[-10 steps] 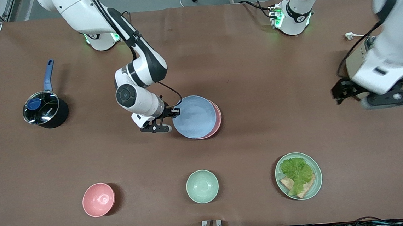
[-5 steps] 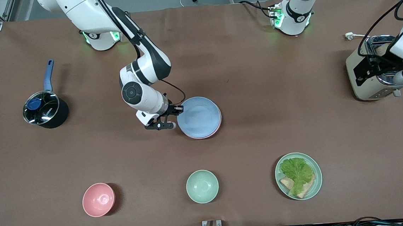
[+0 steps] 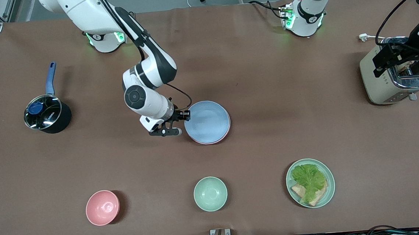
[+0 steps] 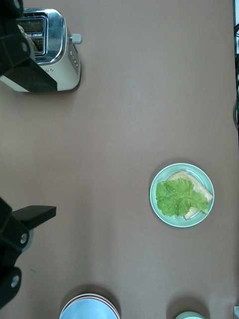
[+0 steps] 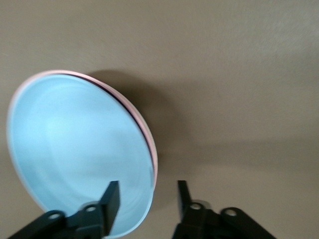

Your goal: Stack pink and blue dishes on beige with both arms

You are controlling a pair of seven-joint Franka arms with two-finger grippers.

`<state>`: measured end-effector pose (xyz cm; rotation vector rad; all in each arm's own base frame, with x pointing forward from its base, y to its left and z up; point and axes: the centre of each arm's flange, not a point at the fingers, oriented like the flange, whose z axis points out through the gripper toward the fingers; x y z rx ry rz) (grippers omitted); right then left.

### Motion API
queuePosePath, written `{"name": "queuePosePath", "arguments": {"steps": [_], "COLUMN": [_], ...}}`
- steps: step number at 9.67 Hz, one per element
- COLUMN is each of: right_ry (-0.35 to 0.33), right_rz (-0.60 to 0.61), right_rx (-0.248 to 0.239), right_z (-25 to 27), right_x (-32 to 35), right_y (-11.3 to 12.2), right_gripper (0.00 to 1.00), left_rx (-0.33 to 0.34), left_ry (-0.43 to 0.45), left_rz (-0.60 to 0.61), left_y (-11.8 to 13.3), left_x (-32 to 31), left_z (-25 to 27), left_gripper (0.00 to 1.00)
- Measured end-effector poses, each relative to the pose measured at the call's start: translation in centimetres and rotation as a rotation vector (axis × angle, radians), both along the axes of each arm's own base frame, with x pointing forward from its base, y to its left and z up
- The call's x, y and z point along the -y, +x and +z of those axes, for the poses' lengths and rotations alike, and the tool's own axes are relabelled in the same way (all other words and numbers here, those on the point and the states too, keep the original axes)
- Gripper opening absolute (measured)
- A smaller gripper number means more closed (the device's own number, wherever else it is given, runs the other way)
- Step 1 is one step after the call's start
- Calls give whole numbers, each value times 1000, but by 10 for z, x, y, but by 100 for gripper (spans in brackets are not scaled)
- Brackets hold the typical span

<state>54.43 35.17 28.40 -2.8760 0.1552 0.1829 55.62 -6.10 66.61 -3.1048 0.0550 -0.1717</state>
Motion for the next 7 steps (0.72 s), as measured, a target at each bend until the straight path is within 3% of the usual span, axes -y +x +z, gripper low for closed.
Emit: {"name": "queuePosePath", "arguments": {"steps": [2,3,5,7], "right_ry": [-54,-86,-131,-188], "right_rz": [5,-28,-124,-113], "right_rx": [95,148,210,167], "right_z": [102,161,250,307], "right_x": [59,109,224,326], "right_y": [25,32,31,12], "right_gripper": [94,100,100,100], "left_rx": [-9,-25,-50,-88], "left_ry": [4,9,13,2], "left_rz": [-9,-15,-16,-9], "left_y": [-8,-14,-22,-29], "left_x": [7,11,13,10], "left_z": [0,0,-2,-6], "left_gripper": [100,100,100,100]}}
